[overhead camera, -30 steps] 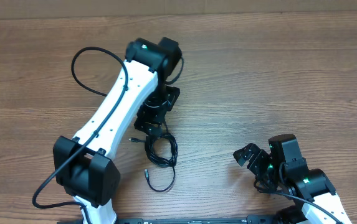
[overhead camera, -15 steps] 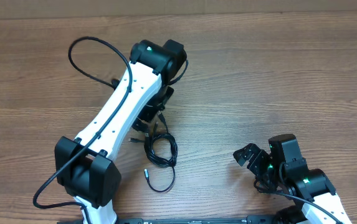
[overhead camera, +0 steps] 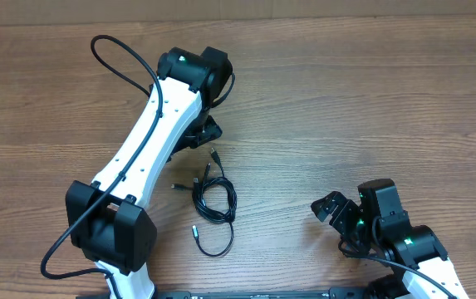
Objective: Untangle cables
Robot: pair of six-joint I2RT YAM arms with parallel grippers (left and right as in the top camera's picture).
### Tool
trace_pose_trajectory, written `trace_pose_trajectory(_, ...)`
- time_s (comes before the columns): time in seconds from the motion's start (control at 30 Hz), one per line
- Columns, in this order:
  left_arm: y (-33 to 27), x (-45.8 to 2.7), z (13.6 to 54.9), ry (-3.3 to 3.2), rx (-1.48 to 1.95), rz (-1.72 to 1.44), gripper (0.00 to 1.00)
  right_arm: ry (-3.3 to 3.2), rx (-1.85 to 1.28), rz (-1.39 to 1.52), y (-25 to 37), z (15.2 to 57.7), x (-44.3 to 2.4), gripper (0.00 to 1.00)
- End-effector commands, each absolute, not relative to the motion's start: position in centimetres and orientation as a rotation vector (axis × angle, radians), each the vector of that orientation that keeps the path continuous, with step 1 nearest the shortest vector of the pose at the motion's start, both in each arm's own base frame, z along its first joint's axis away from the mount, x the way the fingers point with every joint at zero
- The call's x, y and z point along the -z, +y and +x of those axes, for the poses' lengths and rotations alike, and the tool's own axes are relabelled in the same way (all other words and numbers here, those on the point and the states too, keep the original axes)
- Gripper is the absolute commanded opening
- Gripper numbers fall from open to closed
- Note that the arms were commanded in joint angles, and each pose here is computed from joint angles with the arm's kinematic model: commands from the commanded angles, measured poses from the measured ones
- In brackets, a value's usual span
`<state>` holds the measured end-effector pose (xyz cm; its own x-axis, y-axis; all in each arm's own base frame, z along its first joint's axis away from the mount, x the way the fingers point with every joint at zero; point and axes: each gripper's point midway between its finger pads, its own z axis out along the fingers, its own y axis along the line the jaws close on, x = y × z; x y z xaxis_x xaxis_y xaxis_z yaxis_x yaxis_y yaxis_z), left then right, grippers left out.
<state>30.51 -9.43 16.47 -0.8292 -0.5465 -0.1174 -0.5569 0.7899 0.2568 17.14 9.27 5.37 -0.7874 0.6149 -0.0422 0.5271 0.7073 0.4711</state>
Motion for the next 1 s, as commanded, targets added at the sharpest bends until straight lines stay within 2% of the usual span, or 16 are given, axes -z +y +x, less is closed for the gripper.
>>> trace_pose_trajectory(0.0, -8.5, -17.5, 30.1, 2.886, -0.508, -0.885, 0.94, 2.694, -0.665, 0.918, 9.2, 17.6, -5.8, 1.00)
trace_pose_trajectory(0.1, -7.5, -19.9, 29.6, 2.829, -0.458, -0.883, 0.98, 2.694, -0.665, 0.918, 9.2, 17.6, -5.8, 1.00)
trace_pose_trajectory(0.23, -6.3, -24.1, 28.3, 2.700, -0.324, -0.924, 0.98, 2.694, -0.665, 0.918, 9.2, 17.6, -5.8, 1.00)
trace_pose_trajectory(0.37, -5.1, -26.3, 25.8, 2.572, -0.251, -0.963, 1.00, 2.694, -0.665, 0.918, 9.2, 17.6, -5.8, 1.00)
trace_pose_trajectory(0.43, -5.0, -25.1, 24.7, 2.560, -0.225, -0.964, 1.00, 2.694, -0.665, 0.918, 9.2, 17.6, -5.8, 1.00)
trace_pose_trajectory(0.73, -9.8, -11.7, 20.7, 2.824, 0.123, -1.039, 1.00, 2.693, -0.664, 0.918, 9.2, 17.6, -5.8, 1.00)
trace_pose_trajectory(0.97, -12.2, -8.2, 19.3, 2.965, 0.206, -0.961, 0.96, 2.694, -0.665, 0.918, 9.2, 17.6, -5.8, 1.00)
